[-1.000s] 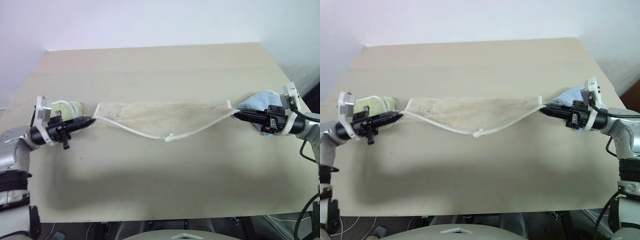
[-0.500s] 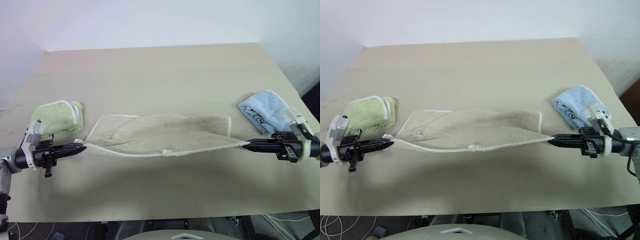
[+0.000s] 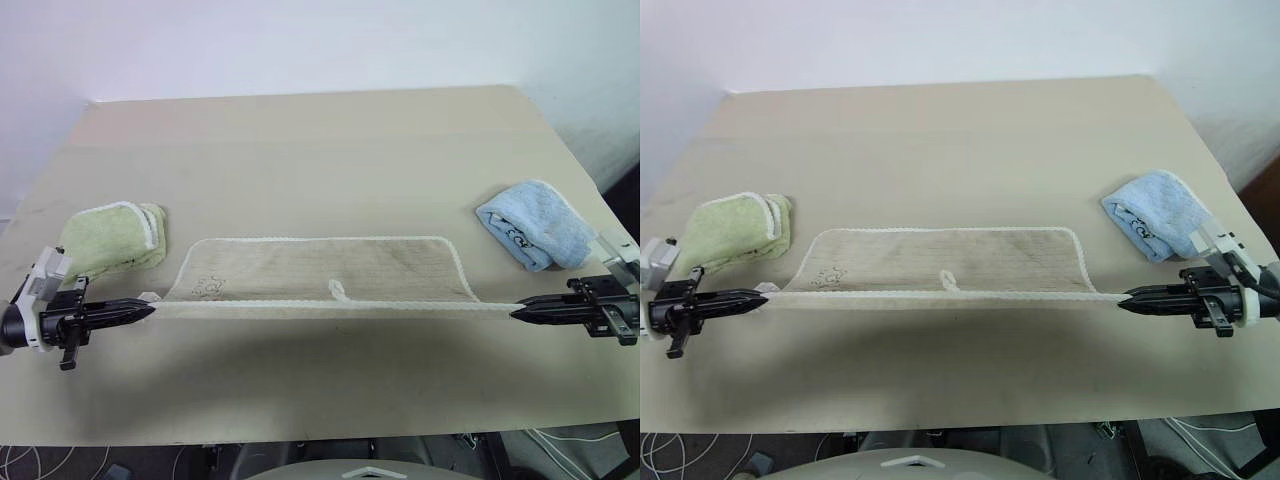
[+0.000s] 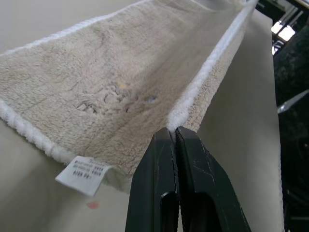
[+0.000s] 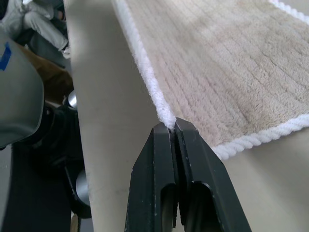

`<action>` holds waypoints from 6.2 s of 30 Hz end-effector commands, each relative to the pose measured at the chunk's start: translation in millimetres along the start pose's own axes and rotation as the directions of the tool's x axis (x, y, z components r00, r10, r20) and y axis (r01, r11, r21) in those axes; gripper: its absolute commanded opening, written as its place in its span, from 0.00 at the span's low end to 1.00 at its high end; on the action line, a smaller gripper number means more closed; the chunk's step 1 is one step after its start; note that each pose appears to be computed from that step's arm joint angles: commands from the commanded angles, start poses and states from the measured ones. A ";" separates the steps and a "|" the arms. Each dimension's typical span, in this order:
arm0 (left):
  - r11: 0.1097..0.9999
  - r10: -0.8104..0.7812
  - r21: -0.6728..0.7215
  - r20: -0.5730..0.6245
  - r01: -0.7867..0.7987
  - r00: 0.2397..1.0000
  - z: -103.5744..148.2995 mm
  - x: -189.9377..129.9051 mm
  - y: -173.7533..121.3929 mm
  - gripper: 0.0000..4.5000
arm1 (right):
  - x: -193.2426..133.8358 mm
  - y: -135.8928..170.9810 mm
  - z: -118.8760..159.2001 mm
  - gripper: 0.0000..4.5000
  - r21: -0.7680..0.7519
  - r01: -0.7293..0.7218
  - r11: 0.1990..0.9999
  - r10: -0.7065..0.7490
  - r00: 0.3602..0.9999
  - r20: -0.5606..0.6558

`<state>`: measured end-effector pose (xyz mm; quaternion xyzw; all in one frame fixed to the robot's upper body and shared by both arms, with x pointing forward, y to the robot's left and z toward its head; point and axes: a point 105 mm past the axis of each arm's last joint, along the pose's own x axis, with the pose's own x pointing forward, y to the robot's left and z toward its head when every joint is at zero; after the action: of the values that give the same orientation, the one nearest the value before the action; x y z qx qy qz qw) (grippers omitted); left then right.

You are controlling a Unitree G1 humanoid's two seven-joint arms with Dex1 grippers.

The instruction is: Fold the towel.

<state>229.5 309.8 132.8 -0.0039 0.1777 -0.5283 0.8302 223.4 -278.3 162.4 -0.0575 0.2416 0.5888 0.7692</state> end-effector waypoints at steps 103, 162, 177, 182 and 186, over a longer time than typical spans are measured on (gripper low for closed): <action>0.829 -0.140 0.558 0.242 -0.020 0.960 48.2 73.1 6.0 1.00 | 34.7 -23.6 -7.0 0.99 0.763 0.320 0.562 -0.727 0.631 0.271; 0.829 -0.087 0.556 0.238 -0.062 0.967 34.6 73.1 4.6 1.00 | 99.6 -37.5 44.3 0.01 0.673 0.243 0.699 -0.623 0.670 0.405; 0.824 -0.073 0.562 0.234 -0.073 0.969 34.6 72.4 4.2 1.00 | 174.0 -16.0 72.0 0.01 0.500 0.040 0.865 -0.251 0.898 0.361; 0.824 -0.063 0.561 0.234 -0.081 0.970 34.4 70.0 2.7 1.00 | 193.9 -16.2 67.5 0.01 0.499 0.031 0.866 -0.224 0.917 0.331; 0.825 -0.057 0.558 0.232 -0.085 0.971 34.3 68.4 2.0 1.00 | 206.0 -14.7 64.9 0.01 0.490 0.027 0.871 -0.203 0.929 0.310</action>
<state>268.6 239.3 132.3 0.1606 -0.0736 -0.5558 0.8123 294.2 -82.2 118.0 0.2314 0.2504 0.4515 0.8245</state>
